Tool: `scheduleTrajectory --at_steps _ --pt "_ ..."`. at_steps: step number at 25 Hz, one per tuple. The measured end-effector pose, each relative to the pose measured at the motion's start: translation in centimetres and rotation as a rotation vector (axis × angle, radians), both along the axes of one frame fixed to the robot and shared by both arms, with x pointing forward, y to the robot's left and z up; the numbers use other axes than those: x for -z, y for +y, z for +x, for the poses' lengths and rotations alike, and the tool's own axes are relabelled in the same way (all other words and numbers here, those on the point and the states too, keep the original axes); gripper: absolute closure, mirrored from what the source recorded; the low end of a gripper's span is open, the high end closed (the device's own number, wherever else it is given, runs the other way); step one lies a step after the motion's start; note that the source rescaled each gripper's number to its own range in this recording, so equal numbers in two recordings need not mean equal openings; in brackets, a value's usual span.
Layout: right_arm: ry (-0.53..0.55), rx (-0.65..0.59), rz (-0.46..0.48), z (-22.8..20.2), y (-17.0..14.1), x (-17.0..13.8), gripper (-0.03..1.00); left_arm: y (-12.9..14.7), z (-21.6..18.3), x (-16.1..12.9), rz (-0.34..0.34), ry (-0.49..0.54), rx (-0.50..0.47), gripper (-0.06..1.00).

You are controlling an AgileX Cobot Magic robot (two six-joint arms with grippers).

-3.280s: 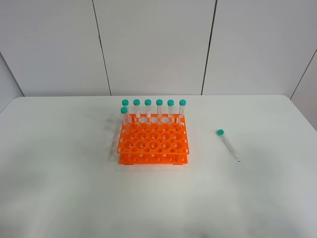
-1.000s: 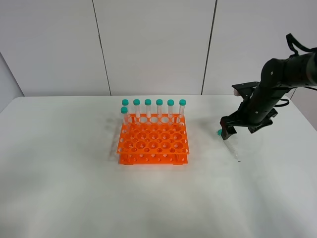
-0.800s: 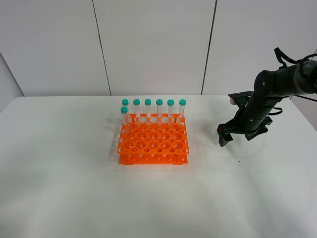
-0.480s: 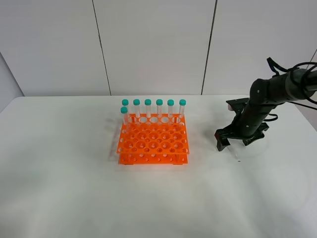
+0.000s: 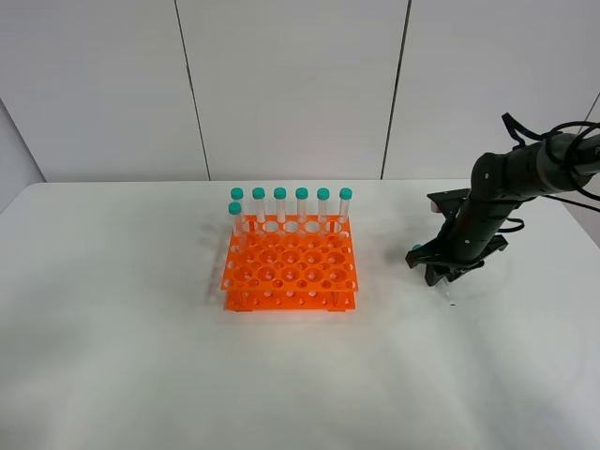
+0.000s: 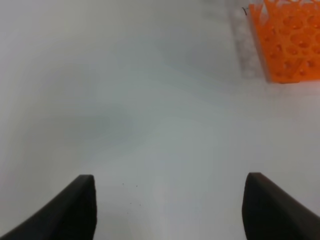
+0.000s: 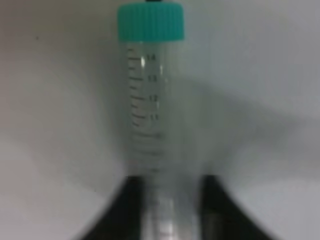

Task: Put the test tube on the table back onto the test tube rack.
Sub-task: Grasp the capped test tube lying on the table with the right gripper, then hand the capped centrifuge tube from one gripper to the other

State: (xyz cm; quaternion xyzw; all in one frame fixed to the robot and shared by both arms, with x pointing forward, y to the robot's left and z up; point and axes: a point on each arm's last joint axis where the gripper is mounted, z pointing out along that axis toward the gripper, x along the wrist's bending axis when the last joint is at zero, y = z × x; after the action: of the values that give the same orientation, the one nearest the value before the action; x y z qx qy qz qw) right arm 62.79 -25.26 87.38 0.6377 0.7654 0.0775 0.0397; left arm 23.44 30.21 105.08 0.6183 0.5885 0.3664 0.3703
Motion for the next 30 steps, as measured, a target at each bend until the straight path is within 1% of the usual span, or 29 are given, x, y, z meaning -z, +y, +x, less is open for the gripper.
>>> scheduleTrajectory --at_steps 1,2,3,5,7,9,13,16,18,21,23,25,28,30 --pt "-0.003 0.002 0.002 0.1 0.0 -0.1 0.97 0.0 0.0 0.0 0.0 0.0 0.0 0.02" --pt "-0.008 0.002 0.002 0.2 0.0 -0.2 0.92 0.0 0.0 0.0 0.0 0.0 0.0 0.02" --pt "-0.013 0.002 0.003 0.3 0.0 -0.3 0.94 0.0 0.0 0.0 0.0 0.0 0.0 0.02" --pt "-0.029 0.001 0.004 0.5 0.1 -0.9 0.94 0.0 0.0 0.0 0.0 0.0 0.0 0.02" --pt "-0.064 -0.004 0.004 0.8 0.1 -2.3 0.94 0.0 0.0 0.0 0.0 0.0 0.0 0.02" --pt "-0.103 -0.014 0.002 1.1 0.1 -4.7 0.94 0.0 0.0 0.0 0.0 0.0 0.0 0.02" --pt "-0.184 -0.031 0.007 -0.1 0.0 -11.1 0.94 0.0 0.0 0.0 0.0 0.0 0.0 0.02" --pt "-0.247 -0.035 0.015 -2.3 -0.3 -16.3 0.94 0.0 0.0 0.0 0.0 0.0 0.0 0.02" --pt "-0.296 -0.036 0.019 -4.2 -0.5 -19.0 0.94 0.0 0.0 0.0 0.0 0.0 0.0 0.02" --pt "-0.353 -0.04 0.018 -8.0 -0.9 -21.6 0.94 0.0 0.0 0.0 0.0 0.0 0.0 0.02" --pt "-0.376 -0.051 0.013 -11.0 -1.2 -22.3 0.94 0.0 0.0 0.0 0.0 0.0 0.0 0.02" --pt "-0.384 -0.085 0.001 -13.5 -1.5 -22.0 0.94 0.0 0.0 0.0 0.0 0.0 0.0 0.02" --pt "-0.395 -0.15 -0.009 -16.1 -1.7 -20.2 0.94 0.0 0.0 0.0 0.0 0.0 0.0 0.02" --pt "-0.393 -0.163 0.022 -16.9 -1.4 -18.7 0.94 0.0 0.0 0.0 0.0 0.0 0.0 0.02"
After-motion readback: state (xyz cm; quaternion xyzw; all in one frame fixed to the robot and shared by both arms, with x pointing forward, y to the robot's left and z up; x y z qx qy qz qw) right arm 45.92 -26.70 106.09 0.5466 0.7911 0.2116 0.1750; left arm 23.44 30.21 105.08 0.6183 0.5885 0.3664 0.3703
